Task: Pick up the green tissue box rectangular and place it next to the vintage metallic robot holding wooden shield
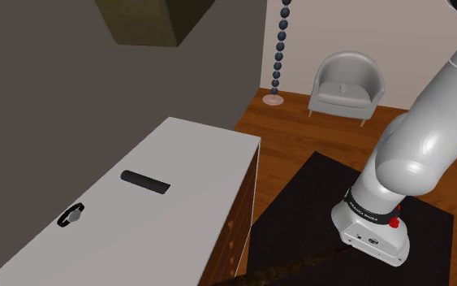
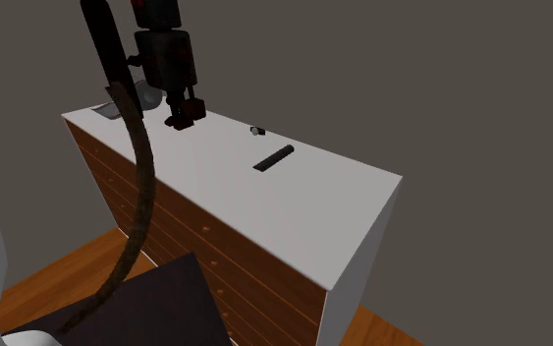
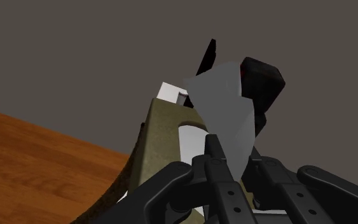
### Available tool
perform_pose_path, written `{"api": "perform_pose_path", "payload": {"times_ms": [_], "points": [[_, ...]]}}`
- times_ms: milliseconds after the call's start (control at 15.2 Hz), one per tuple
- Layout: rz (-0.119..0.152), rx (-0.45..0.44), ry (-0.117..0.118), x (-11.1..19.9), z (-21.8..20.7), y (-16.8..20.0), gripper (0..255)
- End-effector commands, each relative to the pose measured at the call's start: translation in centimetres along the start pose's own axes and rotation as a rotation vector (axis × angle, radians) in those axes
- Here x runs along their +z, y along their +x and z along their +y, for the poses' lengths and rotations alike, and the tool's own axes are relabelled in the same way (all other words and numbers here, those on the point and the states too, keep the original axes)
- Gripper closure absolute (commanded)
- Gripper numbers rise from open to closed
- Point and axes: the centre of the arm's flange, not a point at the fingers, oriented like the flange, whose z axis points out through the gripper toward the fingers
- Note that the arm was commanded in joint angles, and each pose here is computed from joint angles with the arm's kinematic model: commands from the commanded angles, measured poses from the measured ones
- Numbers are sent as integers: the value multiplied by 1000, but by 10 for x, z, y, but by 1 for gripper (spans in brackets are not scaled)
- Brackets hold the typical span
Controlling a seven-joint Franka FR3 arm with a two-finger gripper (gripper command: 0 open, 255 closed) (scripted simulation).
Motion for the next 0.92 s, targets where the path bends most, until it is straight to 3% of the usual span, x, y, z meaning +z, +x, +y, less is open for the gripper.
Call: {"api": "perform_pose_path", "payload": {"times_ms": [0, 660, 858], "points": [[0, 0, 0, -2, -4, -10, 255], [0, 0, 0, -18, -18, -56, 255], [0, 0, 0, 19, -18, -69, 255]]}}
